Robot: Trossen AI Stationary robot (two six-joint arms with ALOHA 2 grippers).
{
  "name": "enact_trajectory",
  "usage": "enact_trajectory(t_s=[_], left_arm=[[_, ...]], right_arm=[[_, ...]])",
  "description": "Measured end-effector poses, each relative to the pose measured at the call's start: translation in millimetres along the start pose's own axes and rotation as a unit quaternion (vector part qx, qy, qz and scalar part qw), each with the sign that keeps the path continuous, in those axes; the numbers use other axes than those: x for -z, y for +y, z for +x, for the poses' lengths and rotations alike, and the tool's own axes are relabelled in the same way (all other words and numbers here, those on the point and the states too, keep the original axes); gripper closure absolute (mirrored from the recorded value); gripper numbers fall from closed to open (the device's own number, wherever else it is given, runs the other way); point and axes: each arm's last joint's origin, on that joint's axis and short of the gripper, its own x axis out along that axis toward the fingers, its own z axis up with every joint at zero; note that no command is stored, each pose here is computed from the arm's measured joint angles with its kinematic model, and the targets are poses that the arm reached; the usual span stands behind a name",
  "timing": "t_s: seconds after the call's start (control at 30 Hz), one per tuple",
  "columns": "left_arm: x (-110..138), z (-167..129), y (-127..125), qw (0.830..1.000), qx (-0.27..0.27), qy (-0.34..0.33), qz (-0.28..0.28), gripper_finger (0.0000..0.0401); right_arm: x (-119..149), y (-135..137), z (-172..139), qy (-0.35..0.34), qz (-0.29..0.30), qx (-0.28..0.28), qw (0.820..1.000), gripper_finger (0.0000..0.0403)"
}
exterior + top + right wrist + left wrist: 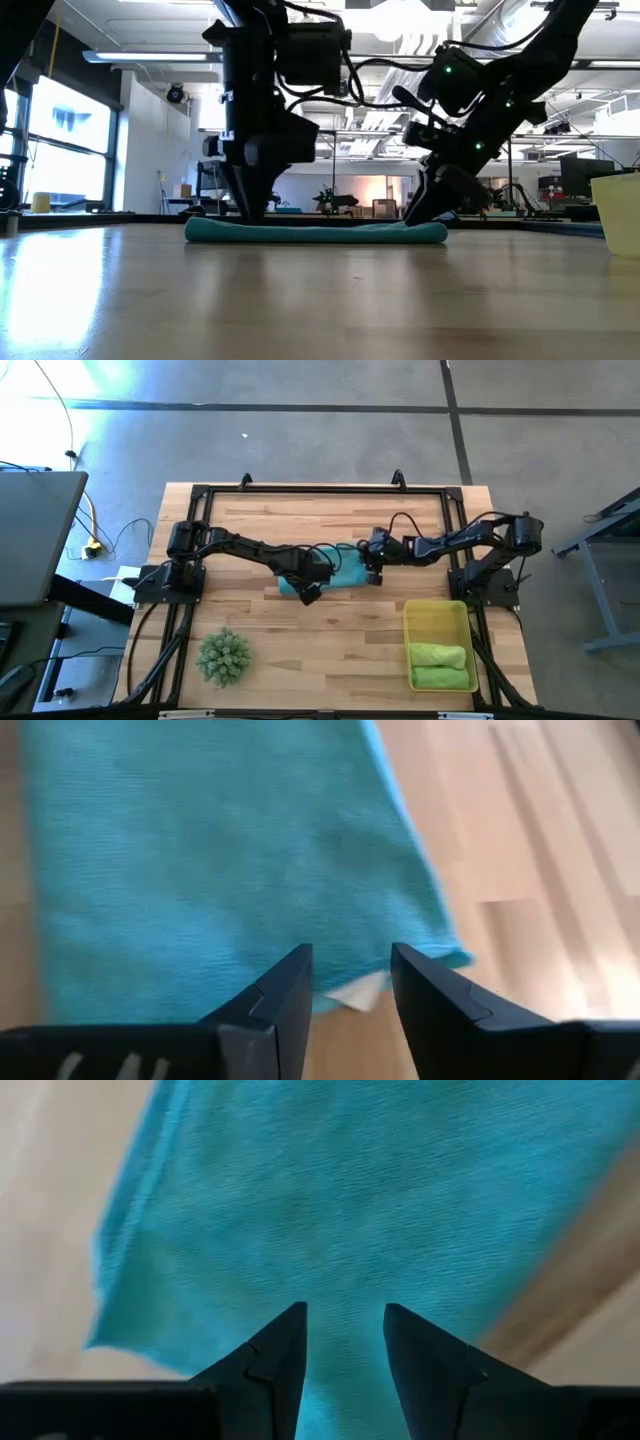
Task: Roll microfiber towels into tight, uniform cylinder then place into a basket
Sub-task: Fold the blue microfiber cloth
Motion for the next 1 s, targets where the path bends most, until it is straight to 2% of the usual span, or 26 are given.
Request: enact_trajectory(t_s=[0.17, 0.37, 0.5, 0.63, 0.8, 0.9, 1.0], left_arm=[[3, 10, -14, 0.999, 0.048, 0.022, 0.008, 0.0275], [7, 24, -28, 0.997, 0.059, 0.035, 0.02, 0.0275], [3, 24, -36, 0.995, 0.093, 0.009, 0.017, 0.0275], [-8, 17, -45, 0.985, 0.165, -0.039, 0.013, 0.0275], [-19, 8, -53, 0.967, 0.223, -0.094, 0.073, 0.0275], [-25, -5, -53, 0.967, 0.205, -0.109, 0.105, 0.0275], [-30, -15, -50, 0.97, 0.162, -0.12, 0.139, 0.0275]], right_arm=[[-1, -12, 2, -0.014, 0.032, 0.01, 0.999, 0.0275], [-5, -3, 0, -0.037, 0.104, -0.094, 0.989, 0.0275], [-4, 7, -1, -0.02, 0.149, -0.132, 0.98, 0.0275], [-2, 17, -3, 0.004, 0.174, -0.144, 0.974, 0.0275], [6, 25, -4, 0.054, 0.169, -0.138, 0.974, 0.0275], [10, 25, -6, 0.077, 0.149, -0.111, 0.98, 0.0275], [13, 23, -6, 0.089, 0.106, -0.085, 0.987, 0.0275]])
